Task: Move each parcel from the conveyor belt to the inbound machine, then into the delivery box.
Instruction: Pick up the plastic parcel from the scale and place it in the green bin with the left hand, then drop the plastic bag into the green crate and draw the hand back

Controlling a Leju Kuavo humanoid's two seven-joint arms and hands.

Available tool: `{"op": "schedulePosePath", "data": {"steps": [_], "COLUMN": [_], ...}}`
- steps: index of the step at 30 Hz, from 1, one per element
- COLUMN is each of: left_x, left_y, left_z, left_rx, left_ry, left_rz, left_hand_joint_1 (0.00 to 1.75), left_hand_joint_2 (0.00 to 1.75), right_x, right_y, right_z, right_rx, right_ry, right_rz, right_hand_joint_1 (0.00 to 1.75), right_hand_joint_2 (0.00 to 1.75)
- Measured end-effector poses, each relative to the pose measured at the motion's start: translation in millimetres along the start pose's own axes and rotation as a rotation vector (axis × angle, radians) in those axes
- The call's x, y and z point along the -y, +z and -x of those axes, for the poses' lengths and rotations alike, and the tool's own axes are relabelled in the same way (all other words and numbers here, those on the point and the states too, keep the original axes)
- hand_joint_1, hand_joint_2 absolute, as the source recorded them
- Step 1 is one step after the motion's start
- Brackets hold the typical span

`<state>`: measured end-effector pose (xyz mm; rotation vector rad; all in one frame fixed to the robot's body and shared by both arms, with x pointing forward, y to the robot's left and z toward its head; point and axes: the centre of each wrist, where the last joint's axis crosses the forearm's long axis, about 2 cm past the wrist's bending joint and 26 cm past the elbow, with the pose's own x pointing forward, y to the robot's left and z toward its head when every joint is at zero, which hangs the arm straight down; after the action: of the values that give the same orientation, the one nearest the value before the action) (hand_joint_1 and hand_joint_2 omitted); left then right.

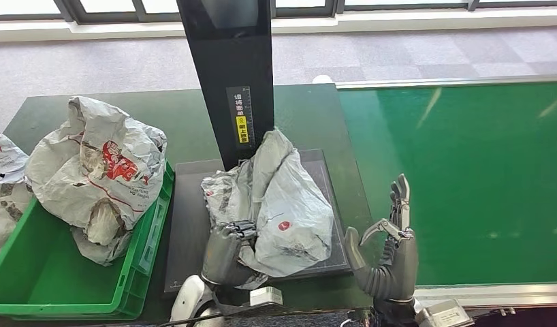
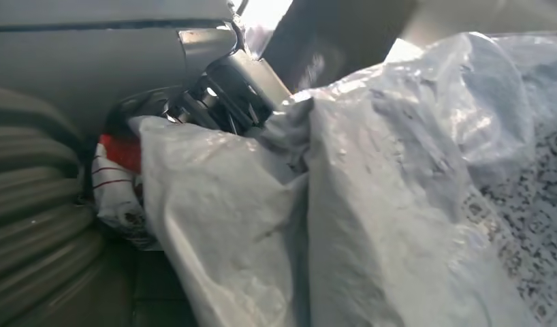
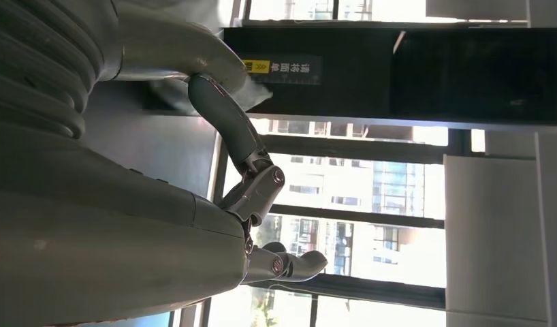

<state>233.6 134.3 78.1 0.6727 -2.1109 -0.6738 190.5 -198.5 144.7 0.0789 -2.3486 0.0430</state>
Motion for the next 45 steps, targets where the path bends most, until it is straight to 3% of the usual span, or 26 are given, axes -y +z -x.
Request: {"op": "schedulePosePath", "data": {"steps": [7,19,28,39,45], "left_x": [-43.2,-128.4,-210.3,-258.5,-232.1], "left_y": [-1.6,-13.2,-10.7,-1.4,-2.2], "left_z": [-3.5,-15.6,-0.2,3.3,31.8], "left_rx": [0.017,0.052,0.021,0.084,-0.003], "left_ry": [0.135,0.181,0.314,0.101,-0.101], "left_rz": [-0.316,-0.692,-1.092,-1.237,-1.048], "left_hand_joint_1": [1.75,1.75,1.75,1.75,1.75], "left_hand_joint_2": [1.75,1.75,1.75,1.75,1.75], "right_x": [-0.5,0.1,0.1,-2.8,-5.4], "right_y": [1.1,3.4,4.9,3.9,3.4], "right_z": [-0.2,-7.6,-8.6,-9.0,-9.5], "right_rx": [-0.007,0.001,-0.003,0.000,0.000], "right_ry": [-0.041,-0.051,-0.058,-0.068,-0.080], "right_rz": [-0.001,0.002,0.008,-0.001,-0.007], "right_hand_joint_1": [0.00,0.00,0.00,0.00,0.00], "right_hand_joint_2": [1.75,1.75,1.75,1.75,1.75]}}
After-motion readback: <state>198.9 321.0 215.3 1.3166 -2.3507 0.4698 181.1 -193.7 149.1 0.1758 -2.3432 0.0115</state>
